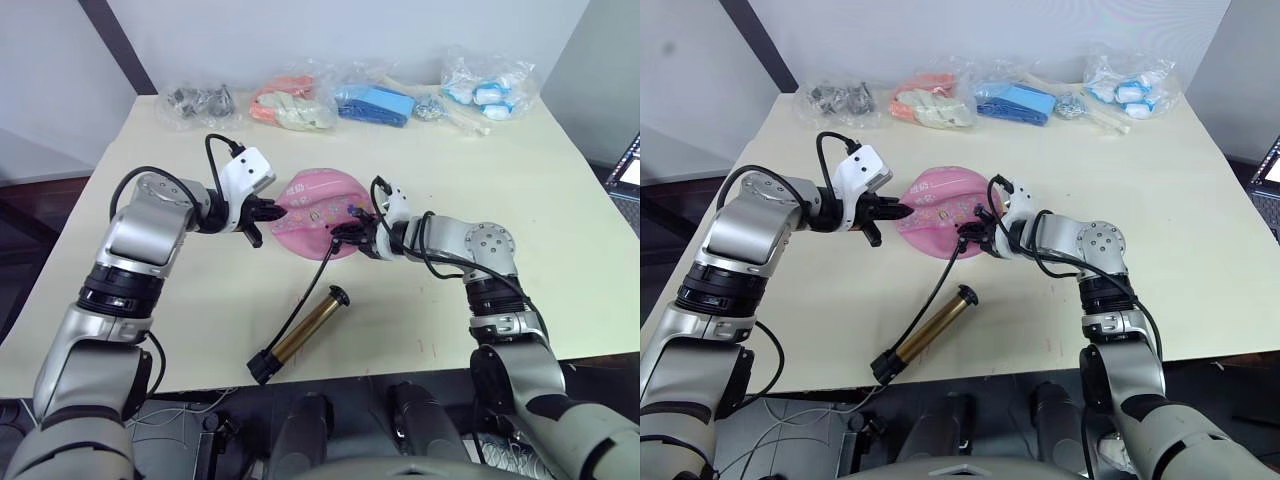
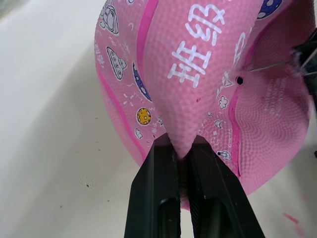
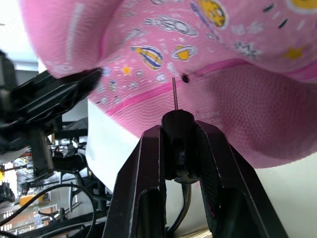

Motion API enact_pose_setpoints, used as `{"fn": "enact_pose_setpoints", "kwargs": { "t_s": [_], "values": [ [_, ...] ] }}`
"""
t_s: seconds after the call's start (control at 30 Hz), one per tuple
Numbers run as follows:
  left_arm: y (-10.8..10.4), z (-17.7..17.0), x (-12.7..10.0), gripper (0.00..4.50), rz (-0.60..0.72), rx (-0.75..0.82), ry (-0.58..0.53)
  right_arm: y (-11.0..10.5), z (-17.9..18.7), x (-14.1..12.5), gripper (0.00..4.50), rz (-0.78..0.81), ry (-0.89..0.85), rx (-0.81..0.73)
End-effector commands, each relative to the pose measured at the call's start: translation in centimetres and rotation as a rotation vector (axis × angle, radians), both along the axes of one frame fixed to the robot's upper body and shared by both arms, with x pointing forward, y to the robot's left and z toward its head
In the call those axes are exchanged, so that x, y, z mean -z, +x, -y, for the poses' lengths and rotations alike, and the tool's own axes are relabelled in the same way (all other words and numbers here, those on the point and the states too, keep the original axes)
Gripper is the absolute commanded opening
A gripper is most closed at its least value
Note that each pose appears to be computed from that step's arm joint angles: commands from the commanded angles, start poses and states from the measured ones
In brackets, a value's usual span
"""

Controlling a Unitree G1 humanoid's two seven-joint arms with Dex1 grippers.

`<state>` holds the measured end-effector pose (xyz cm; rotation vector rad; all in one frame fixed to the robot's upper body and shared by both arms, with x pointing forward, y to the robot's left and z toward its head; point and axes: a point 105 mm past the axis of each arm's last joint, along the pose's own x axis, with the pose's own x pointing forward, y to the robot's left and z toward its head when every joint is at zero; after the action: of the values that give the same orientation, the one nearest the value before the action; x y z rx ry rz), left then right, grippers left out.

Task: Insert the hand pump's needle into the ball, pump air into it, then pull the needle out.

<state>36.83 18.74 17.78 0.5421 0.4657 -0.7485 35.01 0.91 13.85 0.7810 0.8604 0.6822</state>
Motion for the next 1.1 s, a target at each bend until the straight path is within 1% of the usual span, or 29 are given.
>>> {"fn": "enact_pose_setpoints", "kwargs": {
  "t_s": [0.03,0.13,0.23,0.5,0.93,1.1],
  "values": [
    [-0.2,0.2,-1.9,0.00,0.063,-0.006,-0.021,-0.1,-0.5,-1.8,0.34,0.051,0.037,-0.020],
    [-0.3,0.4,-2.2,0.00,0.068,-0.031,-0.039,-0.2,-0.6,-1.8,0.34,0.050,0.041,-0.025],
    [-0.6,0.6,-2.2,0.00,0.070,-0.040,-0.035,-0.2,-0.5,-1.8,0.34,0.048,0.039,-0.020],
    [-1.0,1.0,-2.0,0.00,0.085,-0.090,-0.051,0.2,0.0,-1.0,0.34,0.029,-0.002,0.007],
    [-1.3,1.4,-2.0,0.00,0.096,-0.088,-0.059,0.2,0.1,0.0,0.34,-0.006,-0.031,0.034],
    [-1.6,1.5,-1.8,0.00,0.090,-0.086,-0.060,0.5,0.3,0.2,0.34,-0.016,-0.038,0.062]
  ]
}}
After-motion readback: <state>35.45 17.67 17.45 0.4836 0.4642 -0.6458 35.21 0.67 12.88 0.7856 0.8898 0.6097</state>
